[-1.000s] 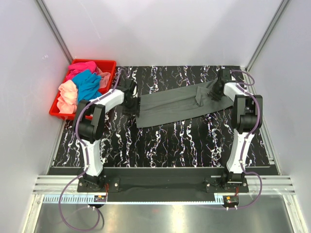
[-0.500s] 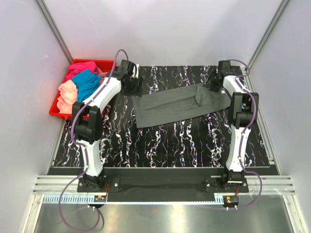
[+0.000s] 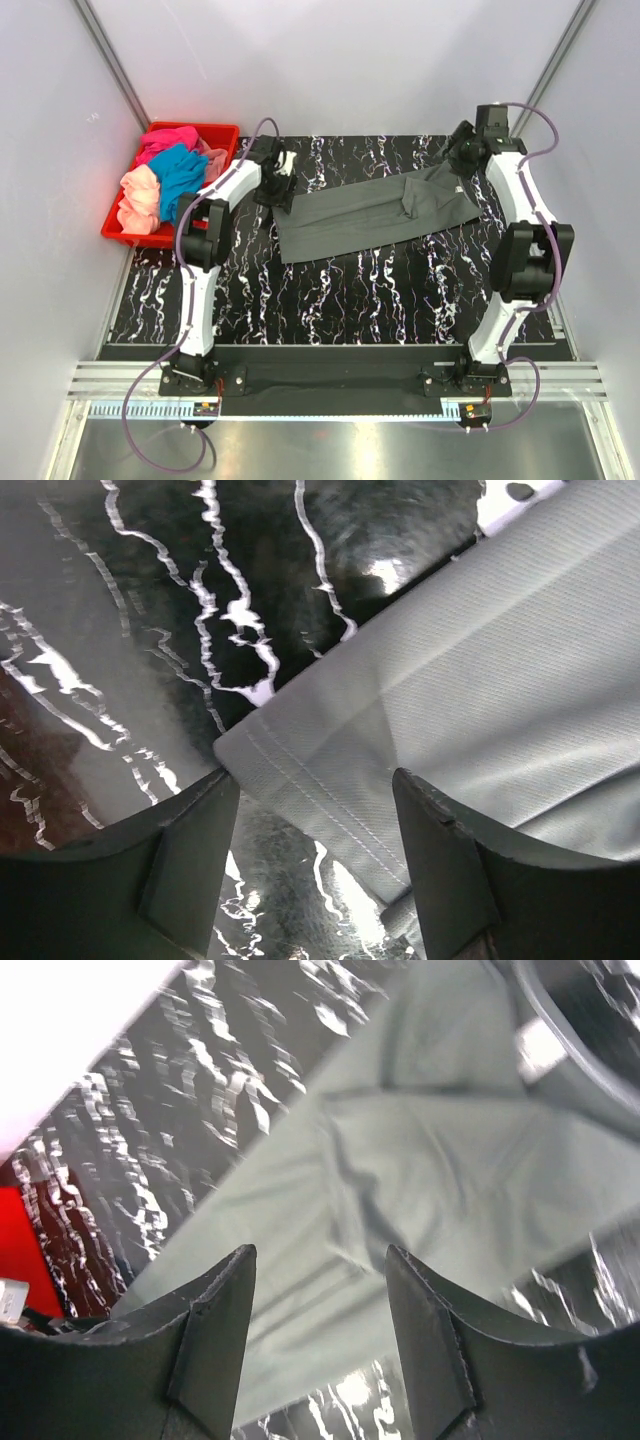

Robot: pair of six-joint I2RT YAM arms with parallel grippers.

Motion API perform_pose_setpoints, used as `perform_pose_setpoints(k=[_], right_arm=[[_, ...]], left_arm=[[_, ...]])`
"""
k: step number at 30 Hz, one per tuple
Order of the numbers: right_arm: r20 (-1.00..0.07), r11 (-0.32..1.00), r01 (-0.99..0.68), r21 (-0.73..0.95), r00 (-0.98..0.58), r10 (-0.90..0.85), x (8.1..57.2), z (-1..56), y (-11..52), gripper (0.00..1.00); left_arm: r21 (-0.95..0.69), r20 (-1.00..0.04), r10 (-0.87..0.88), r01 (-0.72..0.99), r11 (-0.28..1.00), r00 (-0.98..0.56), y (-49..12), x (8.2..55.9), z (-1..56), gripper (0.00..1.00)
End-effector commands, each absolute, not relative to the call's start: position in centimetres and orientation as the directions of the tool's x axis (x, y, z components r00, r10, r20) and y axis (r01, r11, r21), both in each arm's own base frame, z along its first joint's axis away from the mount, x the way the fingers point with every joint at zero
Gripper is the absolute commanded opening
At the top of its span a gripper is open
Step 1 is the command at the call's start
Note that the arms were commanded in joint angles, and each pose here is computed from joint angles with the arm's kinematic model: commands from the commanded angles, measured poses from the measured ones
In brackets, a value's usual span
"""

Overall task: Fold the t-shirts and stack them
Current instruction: Fold the tshirt

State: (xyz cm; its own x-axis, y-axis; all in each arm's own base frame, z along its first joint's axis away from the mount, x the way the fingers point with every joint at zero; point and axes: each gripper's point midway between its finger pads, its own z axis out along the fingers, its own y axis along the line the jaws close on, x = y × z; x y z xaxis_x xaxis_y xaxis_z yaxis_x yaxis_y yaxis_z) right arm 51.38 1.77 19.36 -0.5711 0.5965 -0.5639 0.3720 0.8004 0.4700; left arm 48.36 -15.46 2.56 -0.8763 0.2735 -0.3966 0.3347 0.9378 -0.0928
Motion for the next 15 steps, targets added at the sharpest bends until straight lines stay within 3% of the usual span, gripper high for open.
perform_pose_setpoints(k=[1,4,8,13,15], right_arm=[[-0.454,0.735,0.531,0.422,-0.578,0.678,47.3,16.3,0.3,0.62],[-0.464,0.737,0.533,0.416,-0.572,0.676,45.7,16.2,-0.3,0.62],[-0.452,0.726,0.579,0.37,-0.57,0.686,42.9,14.2,-1.4,0.61],[-0.491,0.67,0.635,0.385,-0.474,0.731,41.7,13.9,-4.6,0.6],[-0.503,0.662,0.662,0.352,-0.463,0.73,41.7,13.5,-5.8,0.6]], left_arm=[[-0.129,-0.441,0.29,0.38,0.916,-0.849,-16.3,48.8,4.3,0.67],[-0.079,-0.407,0.289,0.348,0.934,-0.867,-15.1,48.6,3.3,0.57],[-0.045,-0.392,0.254,0.295,0.955,-0.884,-14.2,48.2,3.3,0.21],[-0.006,-0.37,0.249,0.271,0.963,-0.895,-13.0,46.7,3.2,0.04],[-0.011,-0.35,0.223,0.242,0.97,-0.91,-12.8,46.0,3.0,0.02]])
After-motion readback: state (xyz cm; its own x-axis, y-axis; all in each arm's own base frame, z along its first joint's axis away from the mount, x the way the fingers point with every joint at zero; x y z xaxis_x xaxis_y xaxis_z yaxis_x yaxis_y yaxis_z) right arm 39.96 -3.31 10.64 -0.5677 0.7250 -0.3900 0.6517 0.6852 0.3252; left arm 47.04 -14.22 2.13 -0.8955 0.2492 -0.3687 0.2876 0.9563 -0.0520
